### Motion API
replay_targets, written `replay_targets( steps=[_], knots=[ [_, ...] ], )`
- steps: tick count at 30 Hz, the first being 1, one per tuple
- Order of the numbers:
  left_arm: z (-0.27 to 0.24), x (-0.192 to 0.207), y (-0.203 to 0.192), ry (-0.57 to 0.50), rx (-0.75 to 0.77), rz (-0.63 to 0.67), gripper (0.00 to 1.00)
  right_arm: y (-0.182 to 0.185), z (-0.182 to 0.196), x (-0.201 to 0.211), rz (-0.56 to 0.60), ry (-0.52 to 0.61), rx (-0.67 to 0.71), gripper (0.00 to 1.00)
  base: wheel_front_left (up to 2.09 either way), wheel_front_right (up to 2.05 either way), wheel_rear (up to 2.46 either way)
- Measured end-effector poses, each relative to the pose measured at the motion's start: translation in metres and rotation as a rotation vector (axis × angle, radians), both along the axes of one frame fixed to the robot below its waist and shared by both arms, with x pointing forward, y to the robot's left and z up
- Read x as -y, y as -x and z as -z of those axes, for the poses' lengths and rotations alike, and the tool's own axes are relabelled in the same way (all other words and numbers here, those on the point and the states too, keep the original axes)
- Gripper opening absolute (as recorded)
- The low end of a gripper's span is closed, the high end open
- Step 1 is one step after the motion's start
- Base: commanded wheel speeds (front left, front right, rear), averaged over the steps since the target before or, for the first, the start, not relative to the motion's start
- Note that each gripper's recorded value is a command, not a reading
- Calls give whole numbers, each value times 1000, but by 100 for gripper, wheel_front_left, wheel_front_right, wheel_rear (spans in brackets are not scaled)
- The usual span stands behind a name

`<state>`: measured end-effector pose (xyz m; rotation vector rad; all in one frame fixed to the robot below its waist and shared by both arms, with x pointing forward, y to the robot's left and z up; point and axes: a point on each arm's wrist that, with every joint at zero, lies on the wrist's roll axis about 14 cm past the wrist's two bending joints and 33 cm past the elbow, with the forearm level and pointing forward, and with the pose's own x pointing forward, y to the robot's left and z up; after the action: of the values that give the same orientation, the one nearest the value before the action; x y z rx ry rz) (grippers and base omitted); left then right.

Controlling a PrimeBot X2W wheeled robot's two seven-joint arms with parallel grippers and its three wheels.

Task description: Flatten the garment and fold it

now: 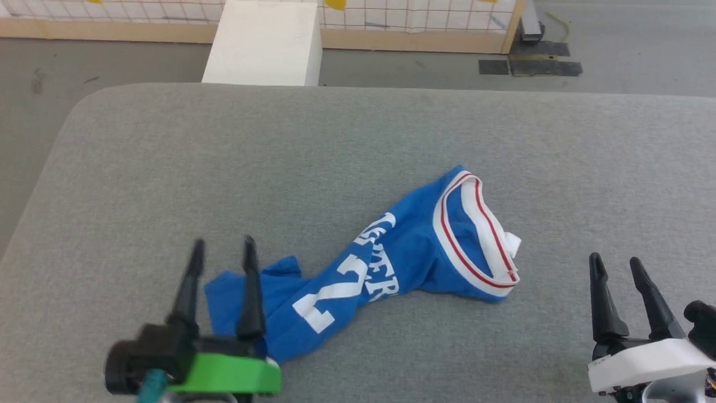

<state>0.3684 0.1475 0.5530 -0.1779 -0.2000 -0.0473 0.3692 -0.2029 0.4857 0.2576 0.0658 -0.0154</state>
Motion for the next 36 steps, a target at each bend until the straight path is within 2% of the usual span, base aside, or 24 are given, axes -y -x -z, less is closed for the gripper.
replay_targets(
  steps=[5,9,19,26,30,36],
  knots=[
    [29,8,8,-16,-87,12,100,6,10,4,11,-1,-39,100,0,0,0],
    [32,5,7,-8,-95,2,100,4,17,-2,-16,20,-82,100,0,0,0],
    [48,2,-1,10,-138,-2,100,-40,7,-46,-212,120,-200,100,0,0,0],
    [59,3,-6,15,-169,3,100,-58,34,-66,-378,195,-403,100,0,0,0],
    [63,-4,-5,25,-182,-20,100,-47,76,-75,-463,238,-602,100,0,0,0],
    [68,-17,1,31,-203,-71,100,-38,104,-95,-564,280,-676,100,0,0,0]
  ],
)
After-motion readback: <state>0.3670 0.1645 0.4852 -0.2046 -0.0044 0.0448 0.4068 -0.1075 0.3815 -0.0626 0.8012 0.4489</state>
